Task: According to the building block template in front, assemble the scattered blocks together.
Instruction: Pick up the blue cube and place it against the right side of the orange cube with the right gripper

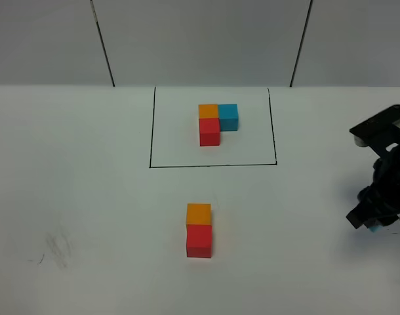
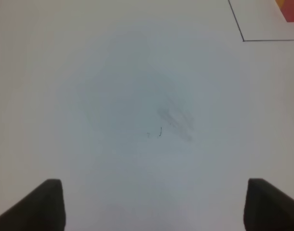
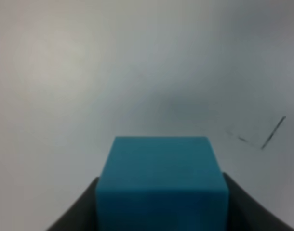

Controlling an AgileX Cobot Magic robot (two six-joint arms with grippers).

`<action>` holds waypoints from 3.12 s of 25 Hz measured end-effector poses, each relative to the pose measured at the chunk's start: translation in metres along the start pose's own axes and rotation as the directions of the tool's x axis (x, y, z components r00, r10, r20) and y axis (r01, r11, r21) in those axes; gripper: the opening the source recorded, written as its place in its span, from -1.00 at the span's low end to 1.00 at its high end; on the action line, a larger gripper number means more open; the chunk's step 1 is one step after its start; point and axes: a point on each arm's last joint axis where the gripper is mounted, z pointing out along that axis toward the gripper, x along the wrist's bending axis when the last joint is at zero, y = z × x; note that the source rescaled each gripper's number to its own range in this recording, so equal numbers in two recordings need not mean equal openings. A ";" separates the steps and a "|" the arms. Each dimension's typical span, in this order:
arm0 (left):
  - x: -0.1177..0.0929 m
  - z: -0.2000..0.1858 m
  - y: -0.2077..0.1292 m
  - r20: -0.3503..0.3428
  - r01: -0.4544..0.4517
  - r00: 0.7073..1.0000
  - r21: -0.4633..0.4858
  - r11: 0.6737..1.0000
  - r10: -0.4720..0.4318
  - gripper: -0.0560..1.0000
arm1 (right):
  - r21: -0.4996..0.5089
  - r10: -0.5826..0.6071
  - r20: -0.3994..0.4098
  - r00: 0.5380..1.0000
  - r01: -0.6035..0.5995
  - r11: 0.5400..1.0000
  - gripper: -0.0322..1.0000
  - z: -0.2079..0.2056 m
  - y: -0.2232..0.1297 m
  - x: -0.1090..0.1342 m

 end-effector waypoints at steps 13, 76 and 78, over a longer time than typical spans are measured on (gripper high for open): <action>0.000 0.000 0.000 0.000 0.000 1.000 0.000 1.000 0.000 0.33 | 0.006 -0.732 0.033 0.681 0.732 0.681 -0.93 -0.014 0.064 0.066; 0.000 0.000 0.000 0.000 -0.001 1.000 0.000 1.000 0.001 0.33 | -0.105 -0.874 -0.118 0.472 0.869 0.484 -0.93 0.095 0.149 0.142; 0.000 0.000 0.000 0.000 -0.001 1.000 0.000 1.000 0.001 0.33 | -0.106 -0.875 -0.116 0.471 0.870 0.482 -0.93 0.096 0.149 0.142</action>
